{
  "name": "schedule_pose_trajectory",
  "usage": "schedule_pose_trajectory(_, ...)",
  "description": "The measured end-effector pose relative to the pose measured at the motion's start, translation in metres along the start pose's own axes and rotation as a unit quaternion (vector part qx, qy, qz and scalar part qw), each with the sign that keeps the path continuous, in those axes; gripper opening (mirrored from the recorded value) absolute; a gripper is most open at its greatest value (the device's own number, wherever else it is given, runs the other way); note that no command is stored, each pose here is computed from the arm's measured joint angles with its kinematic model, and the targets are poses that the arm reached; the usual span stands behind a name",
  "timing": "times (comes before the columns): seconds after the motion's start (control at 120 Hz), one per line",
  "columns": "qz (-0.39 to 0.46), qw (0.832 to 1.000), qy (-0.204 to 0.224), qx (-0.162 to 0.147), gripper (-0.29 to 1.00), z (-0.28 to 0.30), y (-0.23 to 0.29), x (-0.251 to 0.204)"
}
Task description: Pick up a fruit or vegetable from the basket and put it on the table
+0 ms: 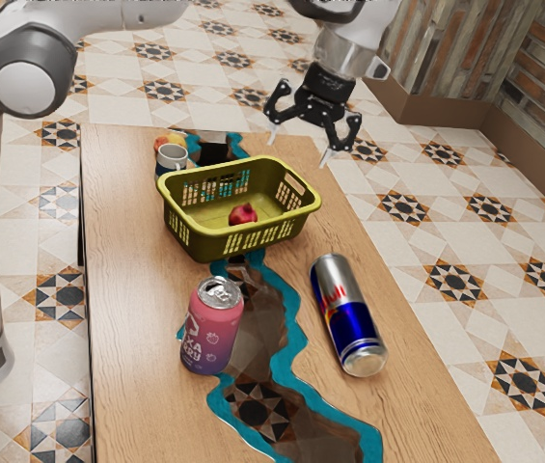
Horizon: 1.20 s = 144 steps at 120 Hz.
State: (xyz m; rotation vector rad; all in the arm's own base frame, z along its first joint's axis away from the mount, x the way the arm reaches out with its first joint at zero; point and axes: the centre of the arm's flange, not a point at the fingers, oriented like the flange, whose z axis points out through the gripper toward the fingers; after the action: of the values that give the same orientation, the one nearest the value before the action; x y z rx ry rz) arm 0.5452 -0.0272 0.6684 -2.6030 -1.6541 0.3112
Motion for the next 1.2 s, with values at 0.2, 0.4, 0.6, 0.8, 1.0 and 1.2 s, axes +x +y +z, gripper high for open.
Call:
schedule_pose_trajectory(0.2,-0.158,0.983,0.0,-0.089,0.7,-0.041,-0.017,-0.009)
schedule_pose_trajectory(0.4,-0.267,0.958,-0.044,-0.089,0.7,-0.003,-0.085,0.006)
schedule_pose_trajectory(0.6,-0.364,0.921,-0.078,-0.116,0.7,0.069,-0.144,0.053)
schedule_pose_trajectory(0.8,-0.399,0.902,-0.095,-0.134,0.7,0.127,-0.125,0.061)
schedule_pose_trajectory(1.0,-0.437,0.878,-0.099,-0.169,0.7,0.129,-0.126,0.086)
schedule_pose_trajectory(1.2,-0.46,0.864,-0.102,-0.177,0.7,0.135,-0.129,0.106)
